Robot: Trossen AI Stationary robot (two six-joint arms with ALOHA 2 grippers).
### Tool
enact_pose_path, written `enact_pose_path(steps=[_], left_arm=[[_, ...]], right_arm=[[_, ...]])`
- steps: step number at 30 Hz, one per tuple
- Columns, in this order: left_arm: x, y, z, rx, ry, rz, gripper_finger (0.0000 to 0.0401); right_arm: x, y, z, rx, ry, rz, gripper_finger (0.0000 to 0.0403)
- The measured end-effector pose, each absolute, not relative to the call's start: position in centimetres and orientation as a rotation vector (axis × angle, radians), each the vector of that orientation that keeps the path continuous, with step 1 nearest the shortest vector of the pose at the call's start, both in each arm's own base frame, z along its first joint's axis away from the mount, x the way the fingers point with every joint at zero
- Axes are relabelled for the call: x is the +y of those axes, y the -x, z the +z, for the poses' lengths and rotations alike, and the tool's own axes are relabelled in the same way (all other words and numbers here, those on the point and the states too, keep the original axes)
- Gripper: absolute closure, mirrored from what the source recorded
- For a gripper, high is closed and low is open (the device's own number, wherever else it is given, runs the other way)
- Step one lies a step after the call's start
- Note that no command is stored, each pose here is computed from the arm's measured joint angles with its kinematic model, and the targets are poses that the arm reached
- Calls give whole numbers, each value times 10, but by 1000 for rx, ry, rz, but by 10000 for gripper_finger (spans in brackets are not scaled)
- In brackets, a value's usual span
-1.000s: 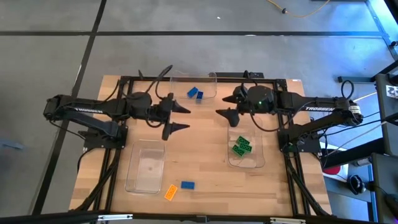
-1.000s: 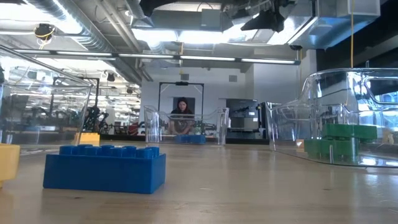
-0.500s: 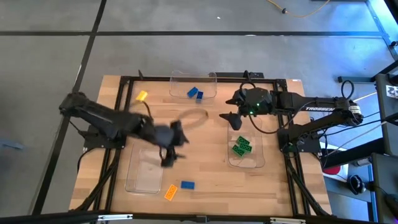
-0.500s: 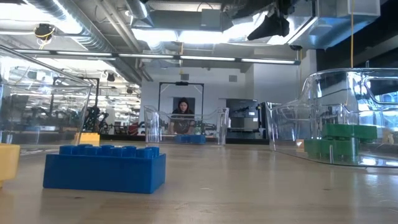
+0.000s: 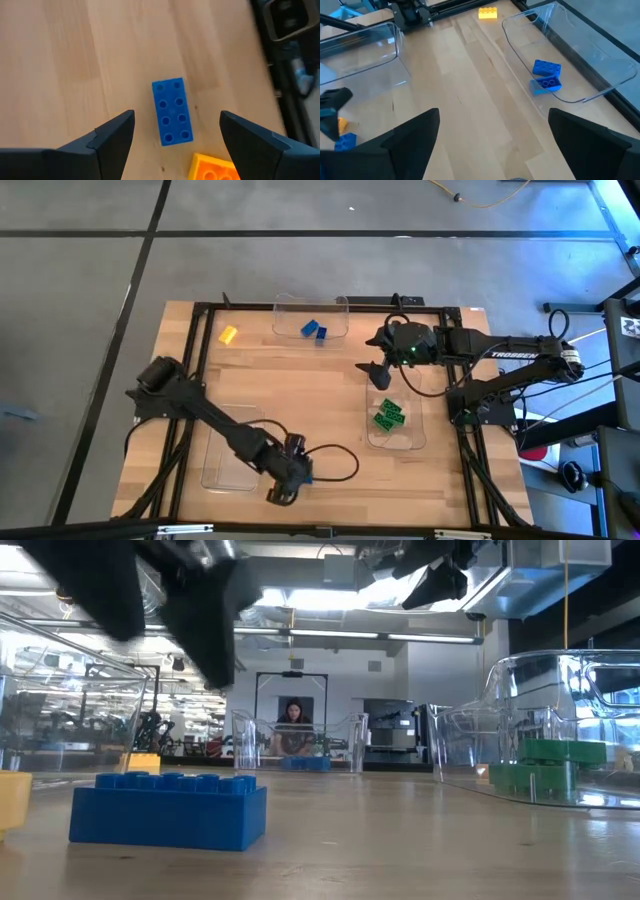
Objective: Sort & place blocks by color
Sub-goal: Put the blue block into the top center transparent bin
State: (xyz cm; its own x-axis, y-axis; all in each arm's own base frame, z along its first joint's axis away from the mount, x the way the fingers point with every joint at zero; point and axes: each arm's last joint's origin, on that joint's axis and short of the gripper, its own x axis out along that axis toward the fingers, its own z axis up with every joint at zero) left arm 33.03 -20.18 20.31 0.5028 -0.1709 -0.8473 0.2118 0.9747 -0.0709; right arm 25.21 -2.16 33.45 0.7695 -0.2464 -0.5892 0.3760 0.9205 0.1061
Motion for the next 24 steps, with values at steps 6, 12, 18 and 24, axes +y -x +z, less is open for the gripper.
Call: enact_pose_path(steps=[6, 12, 18, 24], left_arm=[[-204, -335, 181, 1071, -23, -170, 117], [-206, -337, 171, 1096, -31, -178, 117], [-208, -339, 158, 1126, -23, -169, 117], [-209, -341, 149, 1134, -7, -133, 117]], right_arm=[[-22, -252, 334, 609, -201, -334, 27], [-22, -252, 334, 610, -199, -333, 27], [-23, -252, 335, 608, -191, -350, 27], [-27, -251, 335, 607, -197, -369, 27]])
